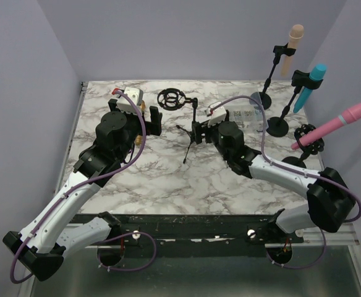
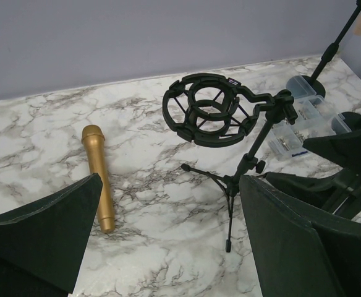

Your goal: Remove the microphone from the stand

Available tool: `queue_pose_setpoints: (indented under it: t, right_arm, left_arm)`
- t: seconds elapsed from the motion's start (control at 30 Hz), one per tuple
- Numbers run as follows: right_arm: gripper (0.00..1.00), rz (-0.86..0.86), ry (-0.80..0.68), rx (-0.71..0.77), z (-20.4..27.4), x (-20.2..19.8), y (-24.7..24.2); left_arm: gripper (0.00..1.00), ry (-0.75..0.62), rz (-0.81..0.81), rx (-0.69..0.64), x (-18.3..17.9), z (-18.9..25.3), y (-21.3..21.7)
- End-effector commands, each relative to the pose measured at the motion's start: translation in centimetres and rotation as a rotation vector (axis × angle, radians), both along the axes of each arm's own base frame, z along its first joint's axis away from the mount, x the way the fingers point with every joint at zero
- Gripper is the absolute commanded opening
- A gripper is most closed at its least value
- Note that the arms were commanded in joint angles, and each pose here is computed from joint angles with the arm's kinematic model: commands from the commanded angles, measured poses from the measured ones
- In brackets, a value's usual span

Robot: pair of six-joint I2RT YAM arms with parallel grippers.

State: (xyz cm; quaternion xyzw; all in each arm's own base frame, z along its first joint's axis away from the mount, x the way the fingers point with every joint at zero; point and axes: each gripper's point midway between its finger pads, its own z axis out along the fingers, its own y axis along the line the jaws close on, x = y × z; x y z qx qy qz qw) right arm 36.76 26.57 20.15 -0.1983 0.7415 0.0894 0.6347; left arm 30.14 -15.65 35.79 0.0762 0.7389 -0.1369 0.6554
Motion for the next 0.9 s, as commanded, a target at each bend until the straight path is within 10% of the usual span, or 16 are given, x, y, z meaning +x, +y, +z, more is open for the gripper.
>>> queue_pose_setpoints:
  t: [0.0,0.53,0.87]
  right_arm:
    - [0.86,-0.056,0.012,0.088,2.9,-0.8,-1.0]
    - [0.98,-0.068,-0.072,0.250,18.2,1.4,1.2]
    - [1.00,-0.176,0.068,0.073,10.4,5.1,2.5]
  left_arm:
    - [0.97,-0.027,-0.018,-0.033,-0.2,1.5,-0.2]
    - [0.97,-0.025,-0.023,-0.038,-0.3,1.6,-0.3]
    - [0.97,-0.033,-0.019,-0.040,-0.4,1.8,-0.1]
